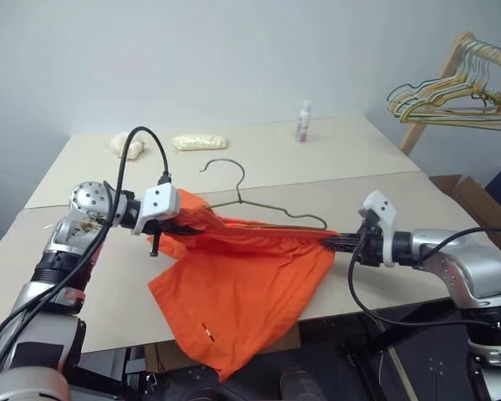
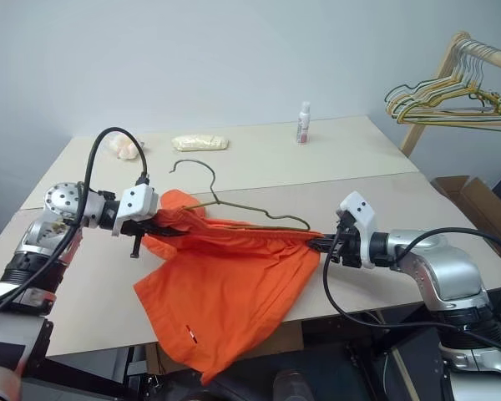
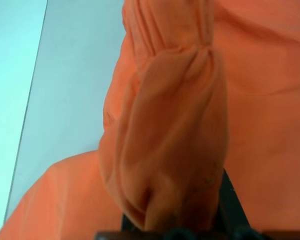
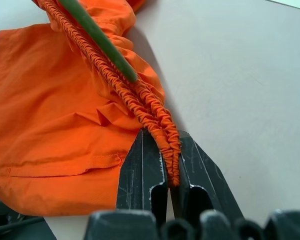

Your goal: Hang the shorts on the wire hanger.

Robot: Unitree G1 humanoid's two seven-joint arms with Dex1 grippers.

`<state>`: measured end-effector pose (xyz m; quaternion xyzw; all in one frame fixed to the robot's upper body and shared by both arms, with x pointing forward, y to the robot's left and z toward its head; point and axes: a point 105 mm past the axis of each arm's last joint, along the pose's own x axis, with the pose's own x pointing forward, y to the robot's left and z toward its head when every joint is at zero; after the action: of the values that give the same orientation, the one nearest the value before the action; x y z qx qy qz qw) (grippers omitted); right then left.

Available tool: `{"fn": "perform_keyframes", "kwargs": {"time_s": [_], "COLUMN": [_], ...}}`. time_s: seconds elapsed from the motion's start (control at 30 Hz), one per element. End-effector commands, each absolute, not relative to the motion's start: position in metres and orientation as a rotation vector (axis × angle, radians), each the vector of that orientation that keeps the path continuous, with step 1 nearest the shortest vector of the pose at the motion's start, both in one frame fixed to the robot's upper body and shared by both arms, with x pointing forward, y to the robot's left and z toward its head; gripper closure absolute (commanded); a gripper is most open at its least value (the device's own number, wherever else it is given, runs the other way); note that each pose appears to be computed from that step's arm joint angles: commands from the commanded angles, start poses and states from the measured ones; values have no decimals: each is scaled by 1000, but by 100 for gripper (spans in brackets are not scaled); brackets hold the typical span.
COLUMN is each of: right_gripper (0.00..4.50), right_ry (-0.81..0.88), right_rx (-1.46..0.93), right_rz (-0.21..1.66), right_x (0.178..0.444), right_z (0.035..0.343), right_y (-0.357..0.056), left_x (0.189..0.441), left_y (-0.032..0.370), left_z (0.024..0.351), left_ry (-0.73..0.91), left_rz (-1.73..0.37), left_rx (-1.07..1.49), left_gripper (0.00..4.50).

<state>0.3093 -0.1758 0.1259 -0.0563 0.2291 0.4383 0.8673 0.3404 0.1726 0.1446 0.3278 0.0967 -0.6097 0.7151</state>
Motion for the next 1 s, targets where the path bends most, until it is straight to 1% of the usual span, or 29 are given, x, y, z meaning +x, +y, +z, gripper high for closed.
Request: {"fn": "perform_keyframes", "kwargs": {"time_s": [0.03, 0.3, 0.5, 0.63, 0.77, 0.9, 1.0], "right_gripper": [449, 449, 449, 449, 449, 449, 449], "right_ry": [470, 468, 468, 436, 401, 379, 399], "right_rx": [-167, -198, -209, -235, -250, -237, -253], "right_rz": [779, 750, 758, 814, 874, 934, 917], "right_x": [316, 318, 314, 309, 306, 302, 301], "right_z": [140, 146, 148, 158, 170, 176, 172], "right_y": [-212, -226, -229, -222, -212, -208, -215], "left_x": [342, 341, 349, 350, 362, 356, 355], "left_y": [206, 222, 232, 238, 231, 229, 237], "left_z": [152, 137, 133, 124, 123, 121, 122], "left_ry": [286, 381, 405, 441, 420, 430, 445], "left_rz": [-1260, -1237, -1158, -1142, -1076, -1137, -1130], "left_rx": [793, 885, 897, 965, 919, 936, 959], "left_gripper": [450, 450, 450, 450, 450, 450, 450]}}
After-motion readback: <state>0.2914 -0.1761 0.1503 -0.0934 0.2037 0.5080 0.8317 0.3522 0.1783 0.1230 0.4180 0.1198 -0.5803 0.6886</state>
